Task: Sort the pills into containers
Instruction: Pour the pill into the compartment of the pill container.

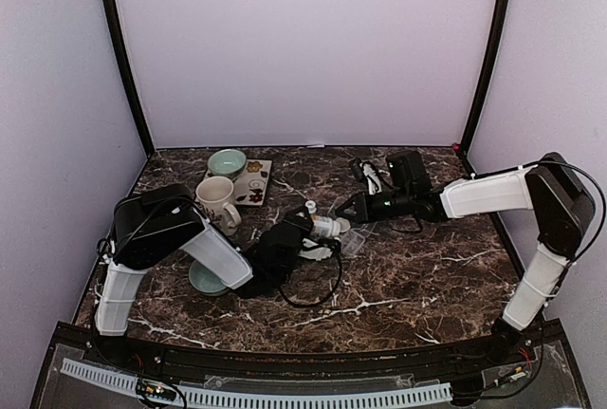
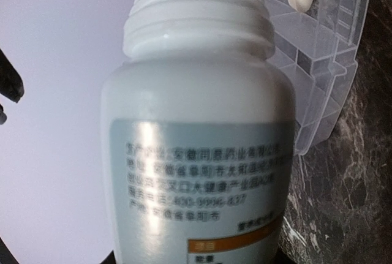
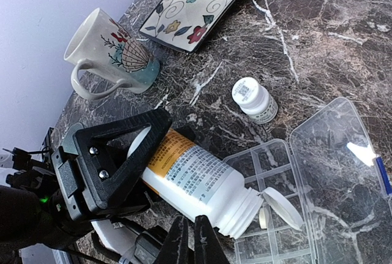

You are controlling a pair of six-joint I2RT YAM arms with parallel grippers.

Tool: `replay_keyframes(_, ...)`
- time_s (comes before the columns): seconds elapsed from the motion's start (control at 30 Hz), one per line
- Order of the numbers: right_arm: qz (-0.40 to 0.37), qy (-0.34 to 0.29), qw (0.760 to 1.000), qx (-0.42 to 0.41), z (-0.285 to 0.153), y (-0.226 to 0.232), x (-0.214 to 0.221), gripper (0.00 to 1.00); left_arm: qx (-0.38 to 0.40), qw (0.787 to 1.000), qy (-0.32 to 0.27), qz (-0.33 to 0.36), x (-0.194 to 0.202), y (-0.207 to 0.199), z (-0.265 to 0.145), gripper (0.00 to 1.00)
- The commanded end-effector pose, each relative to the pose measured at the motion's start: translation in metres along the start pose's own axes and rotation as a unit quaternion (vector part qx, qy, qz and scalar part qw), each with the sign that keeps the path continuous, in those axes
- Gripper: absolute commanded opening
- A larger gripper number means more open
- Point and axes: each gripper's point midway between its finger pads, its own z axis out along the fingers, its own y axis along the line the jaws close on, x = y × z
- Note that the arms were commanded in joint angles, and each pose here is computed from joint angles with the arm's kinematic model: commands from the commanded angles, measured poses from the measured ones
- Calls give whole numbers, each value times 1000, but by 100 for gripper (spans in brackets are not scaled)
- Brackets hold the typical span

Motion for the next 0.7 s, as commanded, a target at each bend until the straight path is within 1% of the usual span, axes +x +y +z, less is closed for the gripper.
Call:
replay_keyframes(0.0, -19, -26, 999, -3, -7, 9, -12, 7, -35, 997, 17, -63, 9, 34, -1, 0)
replay_keyframes(0.37, -19, -34, 999, 3, -11, 10, -14, 7, -43, 994, 21, -103, 14, 48, -3, 0)
replay_keyframes(0.67, -24, -55, 998, 14, -22, 12, -24, 7, -48, 989, 19, -139, 20, 60, -8, 0)
